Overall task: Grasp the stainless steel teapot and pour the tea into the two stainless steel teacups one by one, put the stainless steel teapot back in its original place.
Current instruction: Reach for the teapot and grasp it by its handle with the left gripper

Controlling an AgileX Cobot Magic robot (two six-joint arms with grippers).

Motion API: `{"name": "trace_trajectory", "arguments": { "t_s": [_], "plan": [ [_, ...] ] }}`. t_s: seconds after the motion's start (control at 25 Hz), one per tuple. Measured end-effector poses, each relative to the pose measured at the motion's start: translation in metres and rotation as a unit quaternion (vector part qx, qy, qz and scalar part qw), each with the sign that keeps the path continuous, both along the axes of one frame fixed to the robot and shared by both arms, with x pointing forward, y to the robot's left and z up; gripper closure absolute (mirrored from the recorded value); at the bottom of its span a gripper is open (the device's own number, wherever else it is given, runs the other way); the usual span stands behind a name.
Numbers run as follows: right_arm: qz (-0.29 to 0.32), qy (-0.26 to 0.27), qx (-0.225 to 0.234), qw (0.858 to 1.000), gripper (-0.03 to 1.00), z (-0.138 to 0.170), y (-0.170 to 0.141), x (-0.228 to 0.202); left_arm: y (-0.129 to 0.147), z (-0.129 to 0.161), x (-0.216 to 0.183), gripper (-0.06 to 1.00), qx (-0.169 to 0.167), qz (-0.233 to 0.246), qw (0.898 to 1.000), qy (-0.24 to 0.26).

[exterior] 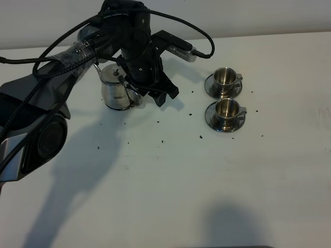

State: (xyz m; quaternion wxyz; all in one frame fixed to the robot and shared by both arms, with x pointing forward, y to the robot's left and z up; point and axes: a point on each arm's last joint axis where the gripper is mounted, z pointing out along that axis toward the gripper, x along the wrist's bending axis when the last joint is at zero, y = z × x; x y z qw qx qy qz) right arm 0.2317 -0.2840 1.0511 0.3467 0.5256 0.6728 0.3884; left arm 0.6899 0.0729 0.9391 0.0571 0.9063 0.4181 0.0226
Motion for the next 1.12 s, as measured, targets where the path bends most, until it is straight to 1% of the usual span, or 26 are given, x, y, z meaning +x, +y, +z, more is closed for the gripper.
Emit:
{"name": "trace_trajectory", "arguments": {
  "t_s": [0.24,0.4,0.68,1.12],
  "plan": [
    [0.000,0.000,0.000,1.000,0.55,0.000,0.000,0.000,0.001,-0.001,-0.002,0.42,-0.001,0.007,1.000,0.007],
    [0.000,0.000,0.000,1.000,0.55,0.000,0.000,0.000,0.006,-0.006,-0.009,0.42,0.015,0.008,1.000,0.023],
    [0.000,0.000,0.000,1.000,0.55,0.000,0.000,0.000,0.014,0.004,-0.018,0.42,0.037,0.007,0.999,0.021],
    [0.000,0.000,0.000,1.000,0.55,0.000,0.000,0.000,0.023,-0.012,-0.029,0.42,0.061,0.018,0.997,0.053]
  ]
}}
